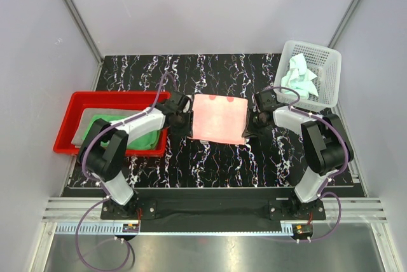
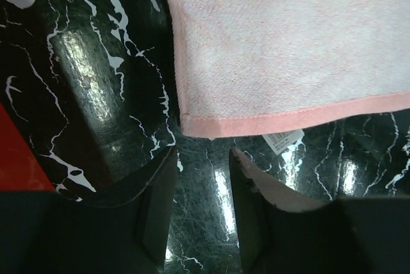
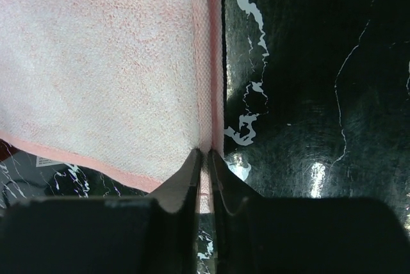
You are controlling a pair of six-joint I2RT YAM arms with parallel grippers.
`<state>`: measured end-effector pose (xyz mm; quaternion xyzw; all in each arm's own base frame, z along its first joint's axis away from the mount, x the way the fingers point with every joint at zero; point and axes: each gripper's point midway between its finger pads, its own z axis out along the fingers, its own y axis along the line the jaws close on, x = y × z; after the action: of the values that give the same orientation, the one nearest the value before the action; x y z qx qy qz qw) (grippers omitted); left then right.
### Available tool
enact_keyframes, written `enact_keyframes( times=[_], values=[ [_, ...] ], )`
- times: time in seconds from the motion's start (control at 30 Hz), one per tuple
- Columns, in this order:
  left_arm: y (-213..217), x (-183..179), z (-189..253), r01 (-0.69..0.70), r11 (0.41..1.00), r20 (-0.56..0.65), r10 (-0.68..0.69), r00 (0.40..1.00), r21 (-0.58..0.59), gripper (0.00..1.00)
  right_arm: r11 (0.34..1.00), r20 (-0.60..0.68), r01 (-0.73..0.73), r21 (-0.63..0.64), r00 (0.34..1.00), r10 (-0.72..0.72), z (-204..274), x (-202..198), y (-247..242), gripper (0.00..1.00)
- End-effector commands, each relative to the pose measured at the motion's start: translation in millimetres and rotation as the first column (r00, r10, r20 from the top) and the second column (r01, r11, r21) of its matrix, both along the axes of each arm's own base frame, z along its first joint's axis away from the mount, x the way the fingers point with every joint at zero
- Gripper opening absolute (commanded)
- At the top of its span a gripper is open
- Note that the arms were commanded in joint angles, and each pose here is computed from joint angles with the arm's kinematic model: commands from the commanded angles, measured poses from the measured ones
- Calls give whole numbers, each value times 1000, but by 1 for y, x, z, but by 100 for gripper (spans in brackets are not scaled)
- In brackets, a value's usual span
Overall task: Fold and stack the towels
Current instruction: Fold the towel
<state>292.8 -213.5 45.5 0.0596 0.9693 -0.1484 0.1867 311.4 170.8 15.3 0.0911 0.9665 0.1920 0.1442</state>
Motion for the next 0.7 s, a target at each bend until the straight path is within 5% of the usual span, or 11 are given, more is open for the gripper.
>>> enact_keyframes(
  times=[0.0, 0.4, 0.67],
  values=[
    [0, 9, -9, -41, 999, 5, 41, 999, 1, 42, 1000, 29, -6, -2, 1000, 6, 7, -1, 0, 13],
    [-1, 16, -28, -57, 997, -42, 54, 998, -59, 39, 1000, 31, -17, -12, 999, 18, 3, -3, -2, 5],
    [-3, 13, -31, -35, 996, -62, 30, 998, -77, 19, 1000, 38, -14, -13, 999, 15, 5, 0, -1, 3]
  ],
)
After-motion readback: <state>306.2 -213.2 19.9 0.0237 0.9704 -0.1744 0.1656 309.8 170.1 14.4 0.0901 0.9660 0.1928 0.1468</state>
